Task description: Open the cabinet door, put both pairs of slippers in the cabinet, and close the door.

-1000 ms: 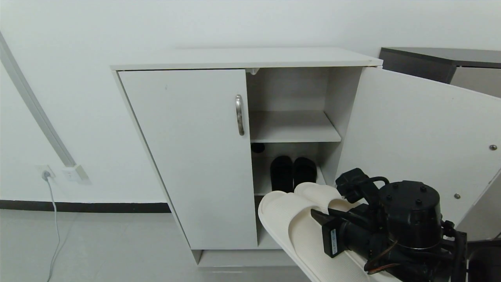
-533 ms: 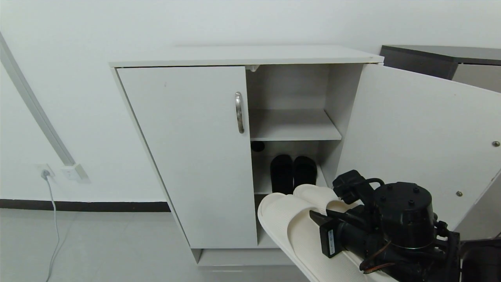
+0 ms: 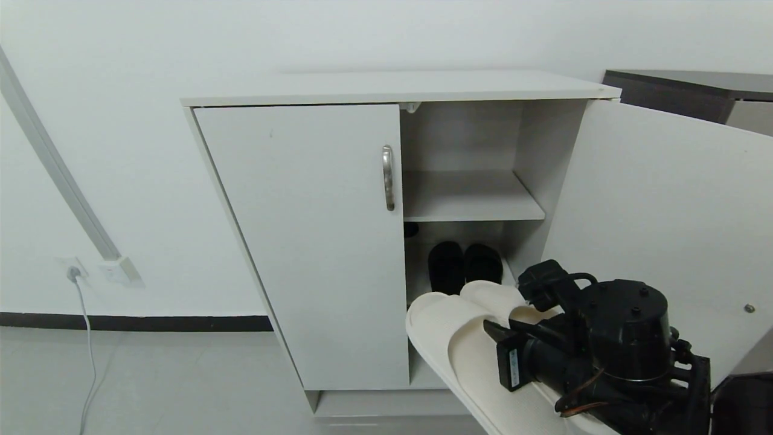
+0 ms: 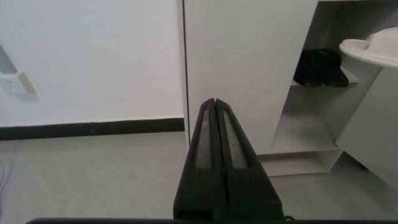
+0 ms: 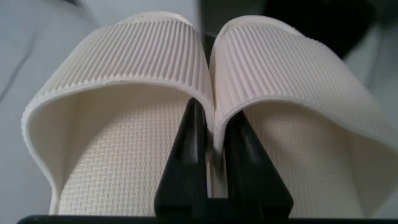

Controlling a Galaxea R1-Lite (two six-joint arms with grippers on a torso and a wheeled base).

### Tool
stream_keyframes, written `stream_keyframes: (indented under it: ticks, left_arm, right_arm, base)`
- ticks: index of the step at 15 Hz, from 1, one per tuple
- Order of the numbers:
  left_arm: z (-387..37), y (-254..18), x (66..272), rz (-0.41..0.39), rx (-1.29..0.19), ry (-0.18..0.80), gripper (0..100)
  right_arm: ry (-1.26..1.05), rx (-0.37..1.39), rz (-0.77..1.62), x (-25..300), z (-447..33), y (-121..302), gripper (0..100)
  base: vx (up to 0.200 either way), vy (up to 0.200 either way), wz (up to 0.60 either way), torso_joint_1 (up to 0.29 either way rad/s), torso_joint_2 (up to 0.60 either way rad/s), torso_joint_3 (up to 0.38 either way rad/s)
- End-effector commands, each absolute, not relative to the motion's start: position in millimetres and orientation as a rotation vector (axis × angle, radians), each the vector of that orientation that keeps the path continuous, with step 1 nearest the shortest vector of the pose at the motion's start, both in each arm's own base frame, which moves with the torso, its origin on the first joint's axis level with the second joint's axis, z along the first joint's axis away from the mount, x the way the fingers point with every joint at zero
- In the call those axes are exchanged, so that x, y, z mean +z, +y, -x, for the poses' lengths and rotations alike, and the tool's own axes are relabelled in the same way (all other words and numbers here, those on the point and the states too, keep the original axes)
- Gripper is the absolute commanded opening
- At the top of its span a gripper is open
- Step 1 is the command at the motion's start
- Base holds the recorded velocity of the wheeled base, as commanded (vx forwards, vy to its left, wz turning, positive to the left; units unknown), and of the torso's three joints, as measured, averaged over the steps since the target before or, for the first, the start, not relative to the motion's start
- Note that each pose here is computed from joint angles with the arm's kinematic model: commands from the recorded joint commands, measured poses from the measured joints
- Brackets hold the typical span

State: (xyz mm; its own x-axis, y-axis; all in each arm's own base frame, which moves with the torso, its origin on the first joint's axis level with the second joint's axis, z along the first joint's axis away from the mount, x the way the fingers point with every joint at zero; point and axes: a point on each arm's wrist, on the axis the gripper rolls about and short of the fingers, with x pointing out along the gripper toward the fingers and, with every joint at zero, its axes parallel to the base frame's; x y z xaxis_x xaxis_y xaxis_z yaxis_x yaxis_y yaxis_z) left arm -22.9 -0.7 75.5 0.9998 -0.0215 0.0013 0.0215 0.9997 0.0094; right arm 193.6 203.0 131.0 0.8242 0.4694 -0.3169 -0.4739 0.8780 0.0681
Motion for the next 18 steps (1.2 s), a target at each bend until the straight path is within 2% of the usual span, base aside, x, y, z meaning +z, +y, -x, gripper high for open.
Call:
stream_keyframes:
  ticks: [1,4,7,9,11,16,18]
  left_arm:
    - [23,-1,75,-0.009,-0.021,0.000,0]
    - [23,-1,75,-0.009,-0.021,0.000,0]
    - [23,-1,75,-0.009,-0.021,0.000,0]
    - [23,-1,75,-0.009,-0.021,0.000,0]
    - [23,-1,75,-0.009,-0.021,0.000,0]
    - [23,-1,75,-0.009,-0.021,0.000,0]
    - [23,-1,75,-0.009,-0.021,0.000,0]
  right_arm:
    - [0.320,0.473,0.014,133,-195,205,0]
    - [0.312,0.236,0.048,119,-212,216,0]
    - [0.311,0.172,0.026,121,-219,223,0]
    - [0.329,0.110,-0.001,133,-227,233,0]
    - [0.328,-0.014,-0.031,158,-239,246,0]
    - [0.241,-0.068,-0.030,208,-246,261,0]
    - [0.221,-0.073,-0.024,216,-253,263,0]
  base:
    - [0.000,0.000,0.00,0.000,0.00,0.000]
    - [0.000,0.000,0.00,0.000,0.00,0.000]
    - [0.000,0.000,0.00,0.000,0.00,0.000]
    - [0.000,0.000,0.00,0.000,0.00,0.000]
    - [0.000,0.000,0.00,0.000,0.00,0.000]
    - [0.000,0.000,0.00,0.000,0.00,0.000]
    - [0.000,0.000,0.00,0.000,0.00,0.000]
